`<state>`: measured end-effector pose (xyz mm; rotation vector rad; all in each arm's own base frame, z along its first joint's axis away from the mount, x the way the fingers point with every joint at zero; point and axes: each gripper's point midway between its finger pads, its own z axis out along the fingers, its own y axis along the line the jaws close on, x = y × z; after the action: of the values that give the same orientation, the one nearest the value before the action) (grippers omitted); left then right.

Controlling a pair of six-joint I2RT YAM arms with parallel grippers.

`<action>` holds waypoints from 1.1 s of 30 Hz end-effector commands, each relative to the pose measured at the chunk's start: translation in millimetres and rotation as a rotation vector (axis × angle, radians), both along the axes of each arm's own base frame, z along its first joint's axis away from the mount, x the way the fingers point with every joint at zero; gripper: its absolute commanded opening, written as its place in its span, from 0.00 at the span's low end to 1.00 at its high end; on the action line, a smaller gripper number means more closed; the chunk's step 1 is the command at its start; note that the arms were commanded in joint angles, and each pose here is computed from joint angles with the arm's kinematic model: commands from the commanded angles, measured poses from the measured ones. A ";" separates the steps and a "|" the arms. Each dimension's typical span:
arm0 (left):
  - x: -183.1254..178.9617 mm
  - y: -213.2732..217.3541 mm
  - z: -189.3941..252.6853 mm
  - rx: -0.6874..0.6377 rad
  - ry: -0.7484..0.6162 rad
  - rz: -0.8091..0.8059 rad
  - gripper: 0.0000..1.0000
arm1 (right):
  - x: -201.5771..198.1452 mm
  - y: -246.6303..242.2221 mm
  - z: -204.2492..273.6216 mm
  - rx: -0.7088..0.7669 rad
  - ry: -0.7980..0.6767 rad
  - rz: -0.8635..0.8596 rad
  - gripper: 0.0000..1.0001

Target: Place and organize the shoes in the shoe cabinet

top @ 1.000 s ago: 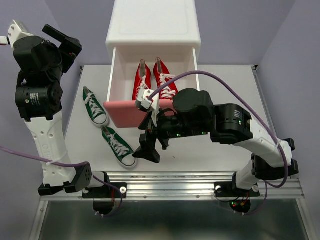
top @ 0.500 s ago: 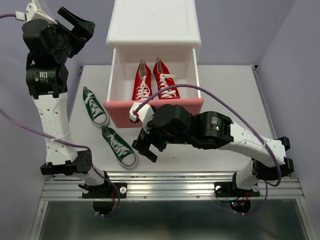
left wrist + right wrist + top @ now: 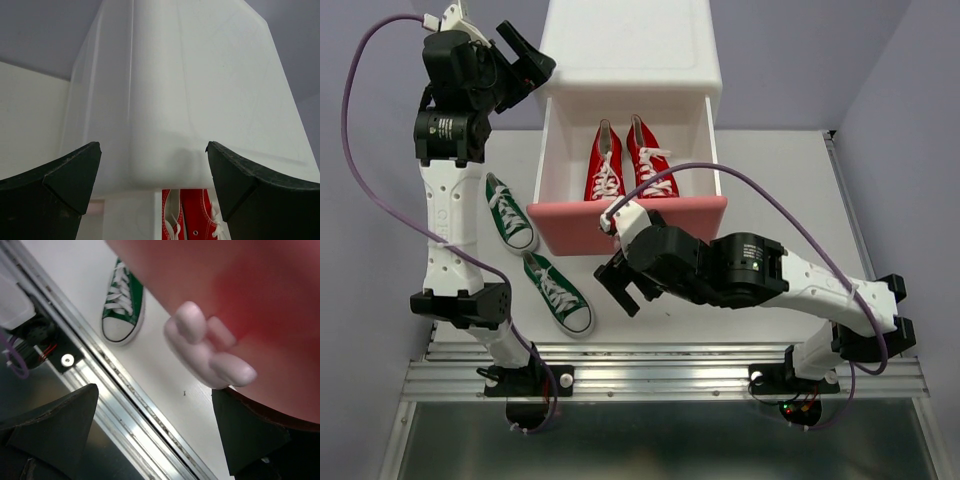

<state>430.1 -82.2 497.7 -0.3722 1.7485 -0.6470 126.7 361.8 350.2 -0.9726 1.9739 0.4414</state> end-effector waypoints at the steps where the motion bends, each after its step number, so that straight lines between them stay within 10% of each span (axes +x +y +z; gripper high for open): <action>1: -2.0 3.0 27.0 0.034 -0.097 0.000 0.99 | 31.2 -16.3 20.8 0.075 -0.068 -0.243 1.00; 9: 7.1 0.2 -3.4 0.071 -0.028 0.012 0.98 | 60.2 -12.8 42.6 0.205 -0.144 -0.488 0.97; 19: 15.0 -16.3 -30.4 0.069 0.024 -0.035 0.60 | 71.4 -1.7 56.1 0.390 -0.129 -0.627 0.40; 33: 5.6 -16.7 -65.5 0.060 0.071 -0.036 0.46 | 92.6 -1.2 81.8 0.529 -0.236 -0.805 0.24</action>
<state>444.2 -87.8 491.9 -0.3401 1.6347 -0.6250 194.1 381.0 381.6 -0.2155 1.8776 0.3011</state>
